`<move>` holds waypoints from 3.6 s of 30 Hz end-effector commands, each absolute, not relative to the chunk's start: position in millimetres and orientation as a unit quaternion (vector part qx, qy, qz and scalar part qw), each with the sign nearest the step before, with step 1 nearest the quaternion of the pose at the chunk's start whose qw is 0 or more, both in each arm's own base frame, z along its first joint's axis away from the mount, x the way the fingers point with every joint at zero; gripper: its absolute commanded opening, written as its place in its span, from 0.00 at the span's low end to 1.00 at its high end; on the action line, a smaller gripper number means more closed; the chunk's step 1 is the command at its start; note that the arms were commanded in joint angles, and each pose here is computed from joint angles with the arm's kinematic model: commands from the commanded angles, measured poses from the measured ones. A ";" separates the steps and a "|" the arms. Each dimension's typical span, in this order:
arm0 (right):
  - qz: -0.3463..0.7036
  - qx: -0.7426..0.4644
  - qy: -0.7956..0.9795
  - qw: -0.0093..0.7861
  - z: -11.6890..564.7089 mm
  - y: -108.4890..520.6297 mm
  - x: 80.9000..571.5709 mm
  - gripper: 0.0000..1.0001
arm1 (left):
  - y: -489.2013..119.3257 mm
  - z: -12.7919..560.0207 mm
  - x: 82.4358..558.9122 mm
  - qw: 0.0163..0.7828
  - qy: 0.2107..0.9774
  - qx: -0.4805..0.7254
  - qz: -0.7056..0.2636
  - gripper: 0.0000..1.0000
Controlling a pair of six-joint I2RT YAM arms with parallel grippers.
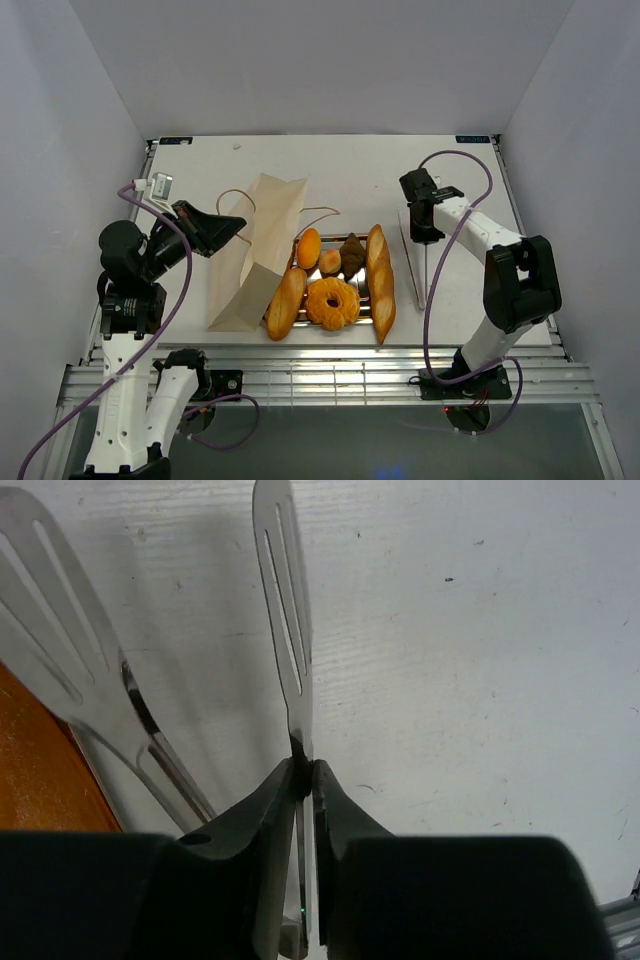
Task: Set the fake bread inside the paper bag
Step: Place the clamp at the center of the board, then pick up the clamp at the center of the board.
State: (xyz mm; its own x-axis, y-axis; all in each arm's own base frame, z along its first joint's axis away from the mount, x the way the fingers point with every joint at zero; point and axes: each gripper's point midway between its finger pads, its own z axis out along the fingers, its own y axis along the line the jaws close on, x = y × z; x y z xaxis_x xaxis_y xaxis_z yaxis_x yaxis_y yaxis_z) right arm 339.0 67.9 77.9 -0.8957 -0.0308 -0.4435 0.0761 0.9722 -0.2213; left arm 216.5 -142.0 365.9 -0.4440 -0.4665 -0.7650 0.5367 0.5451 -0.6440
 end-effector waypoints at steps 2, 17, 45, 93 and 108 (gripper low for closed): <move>-0.100 0.027 0.958 0.269 93.7 72.0 366.8 0.21 | -143.2 372.8 213.5 0.533 0.697 0.036 -0.478 0.00; -0.094 0.040 0.958 0.269 76.0 73.0 366.8 0.32 | -143.0 370.4 212.7 0.530 0.701 0.036 -0.476 0.00; -0.045 0.060 0.943 0.325 35.0 55.6 322.8 0.73 | -144.1 363.4 212.0 0.525 0.702 0.036 -0.480 0.00; 0.348 -0.013 0.899 0.264 148.0 146.7 163.1 0.36 | -143.5 363.4 209.5 0.527 0.703 0.038 -0.476 0.00; 0.334 0.017 0.914 0.231 137.0 137.9 138.1 0.42 | -143.0 359.4 208.2 0.525 0.705 0.034 -0.475 0.00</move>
